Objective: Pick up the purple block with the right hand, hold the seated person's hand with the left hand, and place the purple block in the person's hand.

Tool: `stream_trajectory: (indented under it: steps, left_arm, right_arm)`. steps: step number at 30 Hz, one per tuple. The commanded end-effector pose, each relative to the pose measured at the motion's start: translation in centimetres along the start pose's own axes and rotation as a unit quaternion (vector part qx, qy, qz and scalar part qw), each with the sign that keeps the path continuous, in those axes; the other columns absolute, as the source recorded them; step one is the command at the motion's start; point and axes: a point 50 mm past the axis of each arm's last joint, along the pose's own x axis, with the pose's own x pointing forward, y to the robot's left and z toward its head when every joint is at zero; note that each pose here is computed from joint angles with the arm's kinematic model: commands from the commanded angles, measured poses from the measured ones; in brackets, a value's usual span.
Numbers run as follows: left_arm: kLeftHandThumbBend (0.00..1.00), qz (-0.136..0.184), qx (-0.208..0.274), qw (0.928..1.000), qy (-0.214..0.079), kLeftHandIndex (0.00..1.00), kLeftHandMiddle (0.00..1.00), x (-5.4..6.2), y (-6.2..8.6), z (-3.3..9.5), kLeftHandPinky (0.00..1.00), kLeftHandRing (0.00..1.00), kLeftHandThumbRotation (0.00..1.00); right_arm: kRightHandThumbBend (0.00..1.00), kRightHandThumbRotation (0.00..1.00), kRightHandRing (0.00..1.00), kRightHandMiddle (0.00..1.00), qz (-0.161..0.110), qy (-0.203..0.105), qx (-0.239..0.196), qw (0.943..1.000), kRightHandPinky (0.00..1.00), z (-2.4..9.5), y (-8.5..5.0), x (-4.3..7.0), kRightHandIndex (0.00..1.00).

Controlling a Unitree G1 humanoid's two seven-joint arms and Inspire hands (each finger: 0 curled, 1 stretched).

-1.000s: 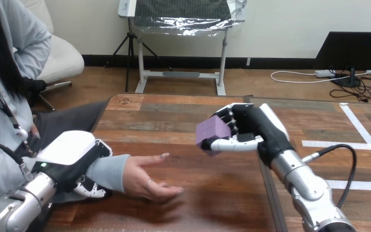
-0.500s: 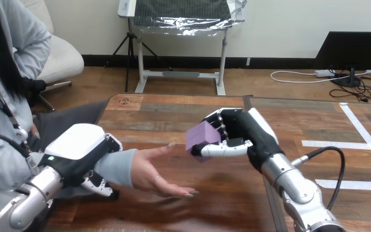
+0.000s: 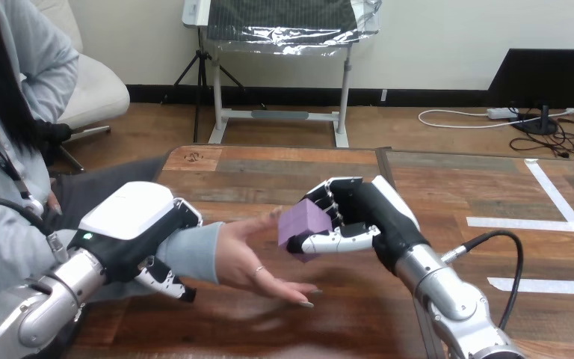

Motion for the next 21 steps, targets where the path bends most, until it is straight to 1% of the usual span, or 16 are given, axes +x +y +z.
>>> stream_trajectory:
  steps: [1,3,9,21]
  left_arm:
    - [0.91,0.103,0.017,0.9929,-0.056,0.3,0.31,1.8,5.0,1.8,0.21,0.25,0.0]
    - [0.91,0.104,0.019,0.9928,-0.056,0.3,0.31,1.8,5.1,1.9,0.21,0.25,0.0]
    - [0.91,0.109,0.021,0.9919,-0.062,0.3,0.3,1.9,5.6,2.2,0.2,0.25,0.0]
    - [0.9,0.113,0.02,0.9913,-0.064,0.31,0.31,1.9,5.9,2.5,0.22,0.25,0.0]
  right_arm:
    - [0.8,0.0,0.48,0.52,-0.005,-0.026,-0.01,0.9996,0.45,1.3,0.4,0.8,0.48]
    - [0.81,0.0,0.48,0.52,-0.004,-0.027,-0.012,0.9996,0.45,1.3,0.5,0.8,0.48]
    - [0.81,0.0,0.45,0.51,0.005,-0.032,-0.015,0.9994,0.42,1.2,1.4,0.7,0.48]
    - [0.81,0.0,0.45,0.5,0.022,-0.026,-0.009,0.9994,0.42,1.0,2.8,0.6,0.48]
